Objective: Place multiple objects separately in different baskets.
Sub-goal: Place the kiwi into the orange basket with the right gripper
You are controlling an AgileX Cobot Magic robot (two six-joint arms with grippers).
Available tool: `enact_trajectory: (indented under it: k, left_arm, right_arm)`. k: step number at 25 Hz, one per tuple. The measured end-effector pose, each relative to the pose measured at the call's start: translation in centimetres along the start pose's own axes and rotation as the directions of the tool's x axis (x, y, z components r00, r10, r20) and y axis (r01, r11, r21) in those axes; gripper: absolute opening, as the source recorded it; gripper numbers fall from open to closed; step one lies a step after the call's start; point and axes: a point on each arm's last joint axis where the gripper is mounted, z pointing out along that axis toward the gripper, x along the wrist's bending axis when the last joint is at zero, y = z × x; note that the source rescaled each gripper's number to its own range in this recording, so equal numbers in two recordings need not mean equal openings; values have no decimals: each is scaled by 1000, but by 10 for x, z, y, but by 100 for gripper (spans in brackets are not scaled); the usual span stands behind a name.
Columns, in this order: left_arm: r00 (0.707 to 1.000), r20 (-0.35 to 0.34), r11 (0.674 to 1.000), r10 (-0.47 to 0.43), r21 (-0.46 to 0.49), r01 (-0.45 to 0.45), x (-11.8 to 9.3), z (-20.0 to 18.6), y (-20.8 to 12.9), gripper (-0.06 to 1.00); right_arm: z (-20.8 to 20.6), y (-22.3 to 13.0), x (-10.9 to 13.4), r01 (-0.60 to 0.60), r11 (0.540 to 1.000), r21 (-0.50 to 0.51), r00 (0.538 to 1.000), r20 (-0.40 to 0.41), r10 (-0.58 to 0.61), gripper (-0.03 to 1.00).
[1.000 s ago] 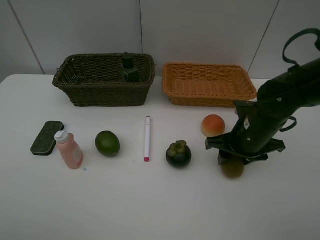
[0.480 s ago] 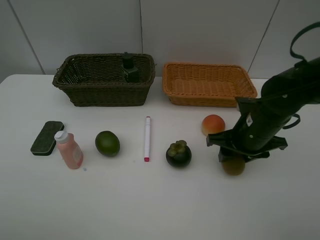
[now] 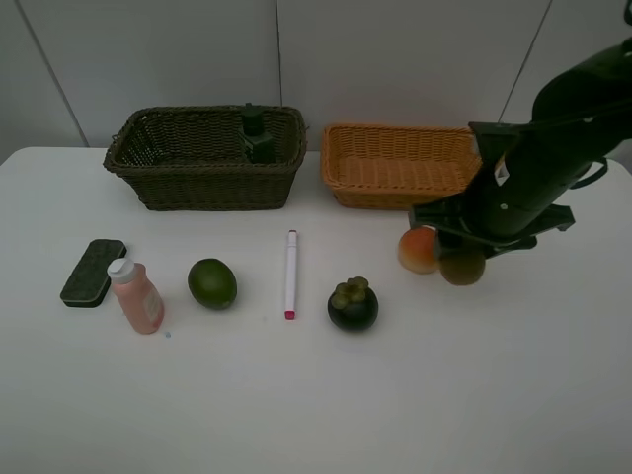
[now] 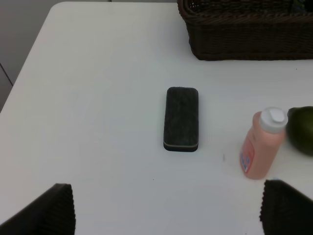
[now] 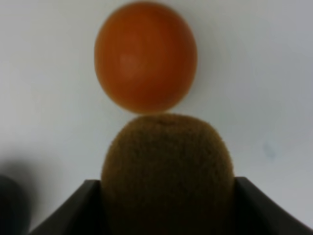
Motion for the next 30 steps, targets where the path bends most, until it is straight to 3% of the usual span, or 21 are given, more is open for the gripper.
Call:
enact_trajectory:
  k: [6,13,19,30]
  left_arm:
    - [1000,0,1000,0,0,0,0,0,0,100]
    - [1000,0,1000,0,0,0,0,0,0,100]
    - [1000,0,1000,0,0,0,0,0,0,100]
    - [1000,0,1000,0,0,0,0,0,0,100]
  right_arm:
    - [-24,38,4,55,984,-169,998,17,-53,56]
    - [-30,78,-23,-43,947,-319,999,-4,44,56]
    - [-13,95,-44,-87,916,-391,996,-35,80,56]
    - [36,107,-48,-103,903,-418,993,-95,69,56]
